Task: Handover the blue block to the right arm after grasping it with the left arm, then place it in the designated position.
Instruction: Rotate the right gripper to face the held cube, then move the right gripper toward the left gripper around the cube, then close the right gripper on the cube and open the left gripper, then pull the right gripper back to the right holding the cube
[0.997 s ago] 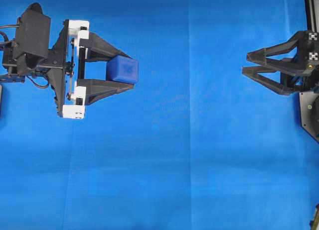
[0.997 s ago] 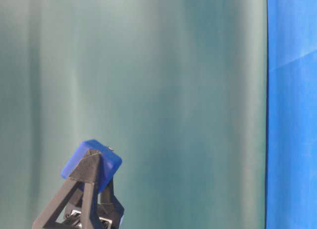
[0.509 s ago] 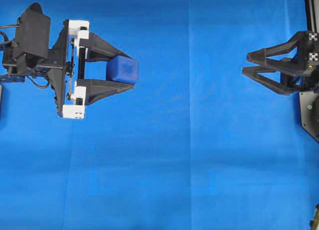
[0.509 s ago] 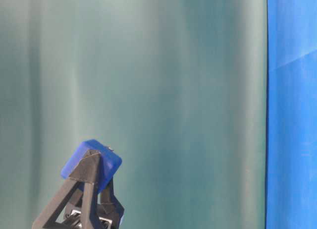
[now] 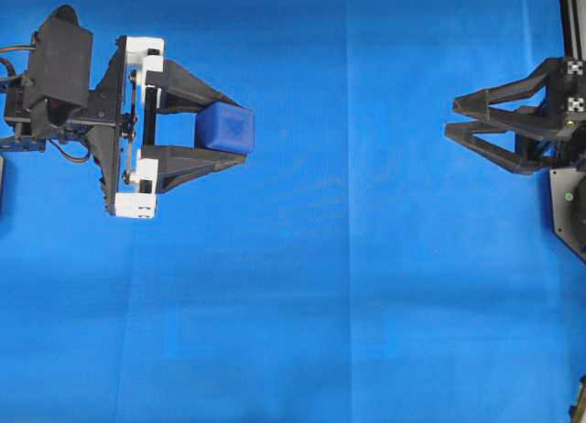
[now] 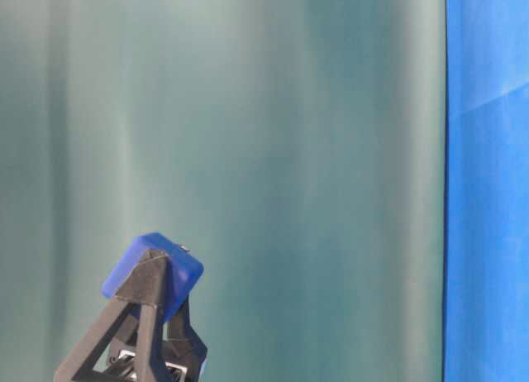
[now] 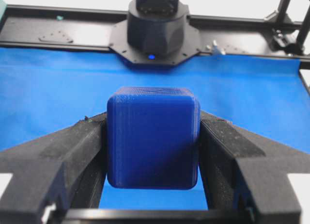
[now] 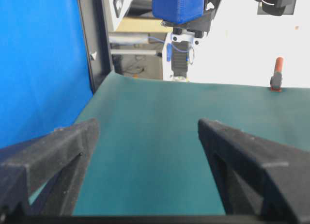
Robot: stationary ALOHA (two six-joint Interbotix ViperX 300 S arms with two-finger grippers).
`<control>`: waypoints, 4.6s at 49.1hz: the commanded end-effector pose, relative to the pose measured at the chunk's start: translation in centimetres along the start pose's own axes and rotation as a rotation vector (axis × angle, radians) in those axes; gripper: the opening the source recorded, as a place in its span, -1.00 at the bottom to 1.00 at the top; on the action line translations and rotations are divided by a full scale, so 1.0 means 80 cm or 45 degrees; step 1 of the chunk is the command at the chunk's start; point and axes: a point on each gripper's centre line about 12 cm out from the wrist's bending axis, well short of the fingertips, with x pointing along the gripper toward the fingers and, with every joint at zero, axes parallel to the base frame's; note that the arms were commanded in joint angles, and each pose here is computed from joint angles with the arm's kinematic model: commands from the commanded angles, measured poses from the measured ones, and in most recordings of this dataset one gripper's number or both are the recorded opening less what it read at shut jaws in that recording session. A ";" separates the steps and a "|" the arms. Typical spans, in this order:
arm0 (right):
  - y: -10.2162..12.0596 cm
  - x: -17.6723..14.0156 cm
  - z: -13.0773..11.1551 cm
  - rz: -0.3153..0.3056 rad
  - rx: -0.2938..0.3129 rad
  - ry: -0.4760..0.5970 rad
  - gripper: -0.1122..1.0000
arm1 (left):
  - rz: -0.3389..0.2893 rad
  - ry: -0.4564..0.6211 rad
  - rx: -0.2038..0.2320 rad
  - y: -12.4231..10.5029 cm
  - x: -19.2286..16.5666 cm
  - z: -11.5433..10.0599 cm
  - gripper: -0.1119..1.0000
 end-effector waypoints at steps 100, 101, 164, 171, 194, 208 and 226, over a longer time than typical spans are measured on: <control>-0.072 0.257 0.022 0.073 -0.116 -0.140 0.91 | 0.001 -0.031 -0.010 0.000 -0.003 0.011 0.04; -0.072 0.259 0.021 0.072 -0.116 -0.138 0.91 | 0.001 -0.033 -0.010 0.000 -0.003 0.011 0.03; -0.072 0.266 0.007 0.107 -0.074 -0.014 0.04 | 0.001 -0.031 0.029 0.000 -0.002 0.011 0.04; -0.071 0.266 0.007 0.111 -0.074 -0.010 0.04 | 0.001 -0.029 0.051 0.000 -0.001 0.010 0.04; -0.071 0.265 0.008 0.110 -0.074 -0.012 0.04 | -0.001 -0.039 0.026 0.000 -0.001 0.012 0.88; -0.069 0.261 0.007 0.114 -0.072 -0.009 0.04 | -0.001 -0.051 0.028 0.000 -0.002 0.013 0.88; -0.057 0.205 0.003 0.140 -0.073 0.031 0.04 | 0.001 -0.051 0.027 0.000 -0.002 0.013 0.88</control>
